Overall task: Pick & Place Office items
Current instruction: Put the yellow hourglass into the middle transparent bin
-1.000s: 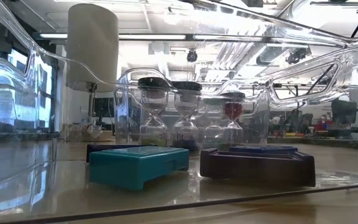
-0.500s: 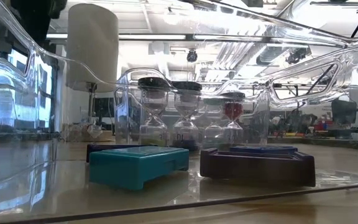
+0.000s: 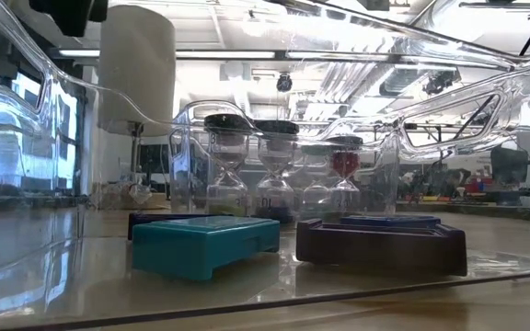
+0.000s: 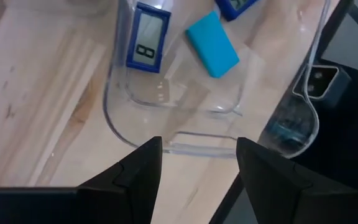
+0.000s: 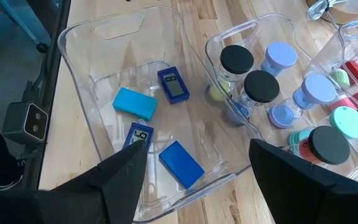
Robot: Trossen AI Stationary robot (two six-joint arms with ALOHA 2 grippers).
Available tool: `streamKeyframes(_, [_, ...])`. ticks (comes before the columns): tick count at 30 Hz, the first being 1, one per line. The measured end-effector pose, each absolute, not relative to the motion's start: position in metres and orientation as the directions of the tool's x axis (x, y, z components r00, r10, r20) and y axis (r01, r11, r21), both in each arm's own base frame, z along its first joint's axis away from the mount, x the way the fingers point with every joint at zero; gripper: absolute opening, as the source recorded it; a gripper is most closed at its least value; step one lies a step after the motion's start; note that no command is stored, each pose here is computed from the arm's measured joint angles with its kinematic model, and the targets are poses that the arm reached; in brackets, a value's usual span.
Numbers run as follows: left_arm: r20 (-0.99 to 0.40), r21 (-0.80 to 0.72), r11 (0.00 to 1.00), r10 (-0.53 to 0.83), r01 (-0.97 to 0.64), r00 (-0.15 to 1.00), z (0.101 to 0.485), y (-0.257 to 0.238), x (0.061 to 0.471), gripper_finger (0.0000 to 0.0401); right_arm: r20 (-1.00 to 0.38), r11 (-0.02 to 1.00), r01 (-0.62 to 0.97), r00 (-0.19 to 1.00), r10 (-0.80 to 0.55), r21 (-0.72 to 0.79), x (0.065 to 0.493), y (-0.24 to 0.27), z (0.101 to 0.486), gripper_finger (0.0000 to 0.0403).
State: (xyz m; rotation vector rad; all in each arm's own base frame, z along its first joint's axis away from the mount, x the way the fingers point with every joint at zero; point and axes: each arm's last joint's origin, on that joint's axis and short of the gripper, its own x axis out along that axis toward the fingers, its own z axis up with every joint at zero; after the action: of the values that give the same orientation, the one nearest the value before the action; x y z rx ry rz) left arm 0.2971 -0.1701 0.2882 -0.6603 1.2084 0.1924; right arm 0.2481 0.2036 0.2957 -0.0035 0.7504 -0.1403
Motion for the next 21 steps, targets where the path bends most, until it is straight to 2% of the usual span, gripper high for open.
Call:
streamKeyframes(9, [-0.906, -0.383, 0.795, -0.223, -0.470, 0.361, 0.2886, -0.1747, 0.2953, 0.0200, -0.680, 0.991, 0.125, 0.722, -0.127, -0.052, 0.2480, 0.2037, 0.2957, 0.0274])
streamKeyframes(21, [-0.905, -0.414, 0.639, -0.213, -0.649, 0.367, 0.2886, -0.1742, 0.2956, 0.0200, -0.681, 0.991, 0.124, 0.722, -0.126, -0.052, 0.2481, 0.2036, 0.2957, 0.0274])
